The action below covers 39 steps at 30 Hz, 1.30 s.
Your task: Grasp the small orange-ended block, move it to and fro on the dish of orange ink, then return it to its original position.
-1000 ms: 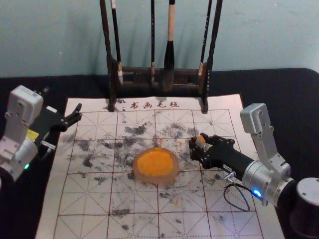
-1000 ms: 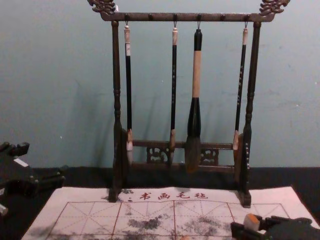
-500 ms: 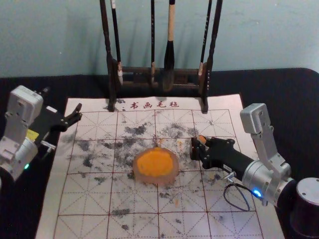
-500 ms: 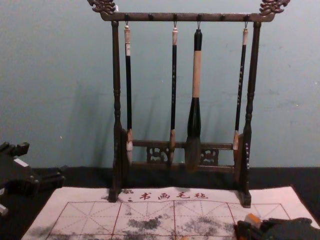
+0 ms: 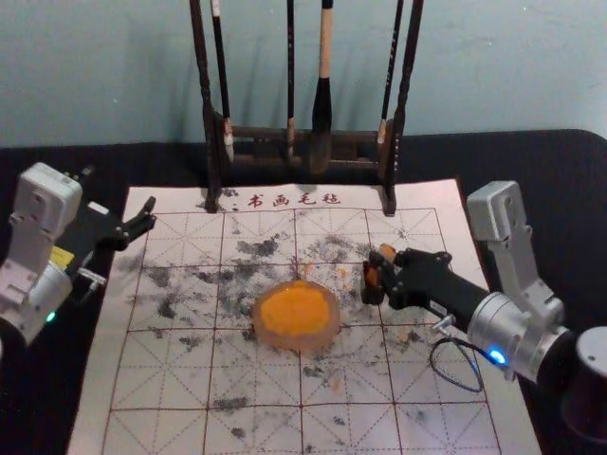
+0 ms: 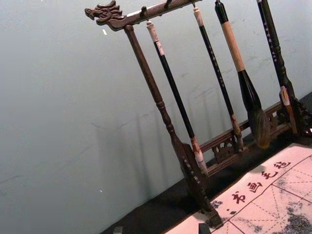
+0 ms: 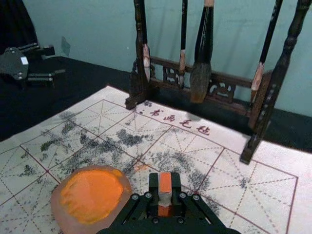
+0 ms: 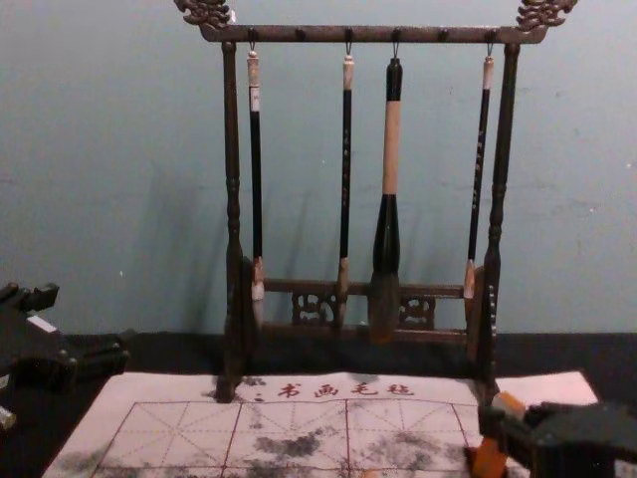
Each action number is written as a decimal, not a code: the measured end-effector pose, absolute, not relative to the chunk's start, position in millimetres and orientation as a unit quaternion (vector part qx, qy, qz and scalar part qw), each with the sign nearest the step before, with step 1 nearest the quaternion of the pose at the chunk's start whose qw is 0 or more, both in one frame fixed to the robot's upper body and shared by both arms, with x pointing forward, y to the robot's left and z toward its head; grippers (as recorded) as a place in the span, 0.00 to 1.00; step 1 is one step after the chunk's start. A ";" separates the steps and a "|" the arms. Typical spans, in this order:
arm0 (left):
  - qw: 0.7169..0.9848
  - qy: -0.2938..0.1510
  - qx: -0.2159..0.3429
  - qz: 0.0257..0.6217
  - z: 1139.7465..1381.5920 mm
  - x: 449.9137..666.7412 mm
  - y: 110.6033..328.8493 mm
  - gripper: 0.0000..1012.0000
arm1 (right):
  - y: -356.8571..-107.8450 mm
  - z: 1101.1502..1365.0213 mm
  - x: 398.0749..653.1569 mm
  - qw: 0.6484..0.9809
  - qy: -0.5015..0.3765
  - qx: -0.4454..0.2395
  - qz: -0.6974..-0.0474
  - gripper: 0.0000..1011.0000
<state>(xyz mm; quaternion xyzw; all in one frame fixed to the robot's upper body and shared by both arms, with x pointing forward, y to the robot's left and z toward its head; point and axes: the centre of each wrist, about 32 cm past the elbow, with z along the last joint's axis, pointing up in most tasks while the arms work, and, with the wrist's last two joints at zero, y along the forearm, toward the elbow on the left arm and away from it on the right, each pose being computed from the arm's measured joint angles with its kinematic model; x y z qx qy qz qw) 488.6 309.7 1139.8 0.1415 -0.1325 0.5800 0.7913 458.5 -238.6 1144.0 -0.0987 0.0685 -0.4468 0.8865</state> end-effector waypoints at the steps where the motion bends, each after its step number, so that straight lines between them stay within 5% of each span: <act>1: 0.791 -0.132 0.142 0.580 1139.8 488.6 309.7 0.99 | -239.2 1146.2 458.5 0.887 0.067 -0.099 -0.447 0.11; 16: 0.791 -0.132 0.141 0.580 1139.8 488.6 309.7 0.99 | -254.6 1191.2 471.1 0.902 0.004 -0.103 -0.419 0.11; 39: 0.791 -0.132 0.141 0.580 1139.8 488.6 309.7 0.99 | -222.5 1184.1 533.5 0.953 0.014 -0.123 -0.278 0.11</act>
